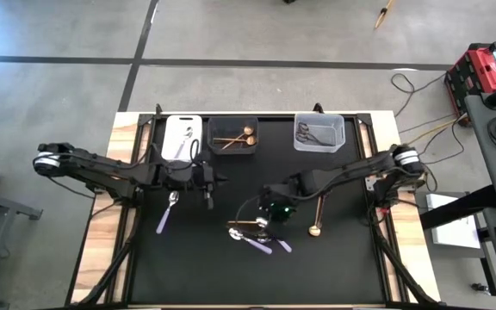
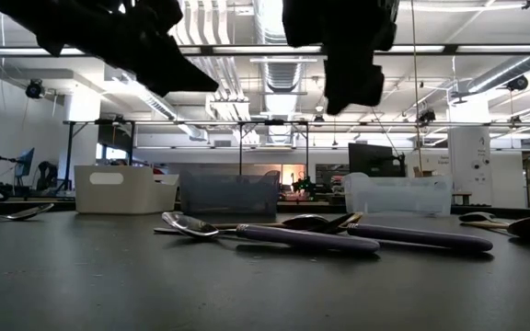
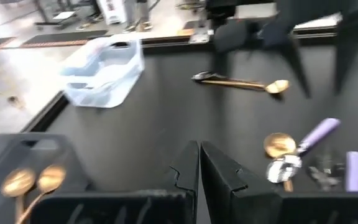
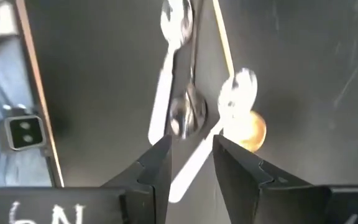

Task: Sort silverware by color (type)
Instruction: Put the purple spoon into the white bin

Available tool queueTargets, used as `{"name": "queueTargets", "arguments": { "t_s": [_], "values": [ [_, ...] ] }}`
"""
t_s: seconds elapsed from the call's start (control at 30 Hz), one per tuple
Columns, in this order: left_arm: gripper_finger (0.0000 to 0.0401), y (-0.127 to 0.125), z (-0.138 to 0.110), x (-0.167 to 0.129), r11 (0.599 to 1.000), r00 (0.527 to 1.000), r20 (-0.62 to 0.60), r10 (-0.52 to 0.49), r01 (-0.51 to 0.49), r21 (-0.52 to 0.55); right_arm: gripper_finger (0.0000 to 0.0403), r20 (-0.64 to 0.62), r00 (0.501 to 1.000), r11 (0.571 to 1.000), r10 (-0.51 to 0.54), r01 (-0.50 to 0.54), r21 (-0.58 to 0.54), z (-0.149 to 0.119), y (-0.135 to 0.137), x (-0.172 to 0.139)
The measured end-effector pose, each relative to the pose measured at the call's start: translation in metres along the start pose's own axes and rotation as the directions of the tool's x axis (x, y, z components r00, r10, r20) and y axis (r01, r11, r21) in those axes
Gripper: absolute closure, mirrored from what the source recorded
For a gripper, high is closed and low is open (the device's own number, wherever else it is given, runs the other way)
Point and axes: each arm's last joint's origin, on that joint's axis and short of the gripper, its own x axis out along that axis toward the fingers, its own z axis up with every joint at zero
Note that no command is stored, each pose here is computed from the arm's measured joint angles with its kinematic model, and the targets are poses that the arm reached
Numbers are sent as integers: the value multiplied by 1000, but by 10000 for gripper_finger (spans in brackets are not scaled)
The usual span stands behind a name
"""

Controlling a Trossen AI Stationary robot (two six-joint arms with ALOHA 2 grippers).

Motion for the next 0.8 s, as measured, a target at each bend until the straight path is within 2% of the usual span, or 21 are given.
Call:
{"name": "queueTargets", "arguments": {
  "t_s": [0.2,0.4,0.57,0.7,0.8],
  "values": [
    [401,-13,-3,-3,982,979,86,-187,184,33,296,-137,989,993,-59,72,92,-9,8,21],
    [401,-25,-8,-21,935,873,340,-349,350,61,296,-199,974,980,-108,138,143,-19,12,25],
    [401,-21,-17,-39,935,852,396,-344,350,59,294,-207,971,961,-120,166,222,-21,11,25],
    [401,-16,-18,-56,937,834,439,-335,344,63,279,-210,970,959,-124,172,227,-20,10,27],
    [401,-12,-18,-67,949,850,430,-304,309,61,261,-206,968,956,-144,190,224,-20,9,30]
  ]
}}
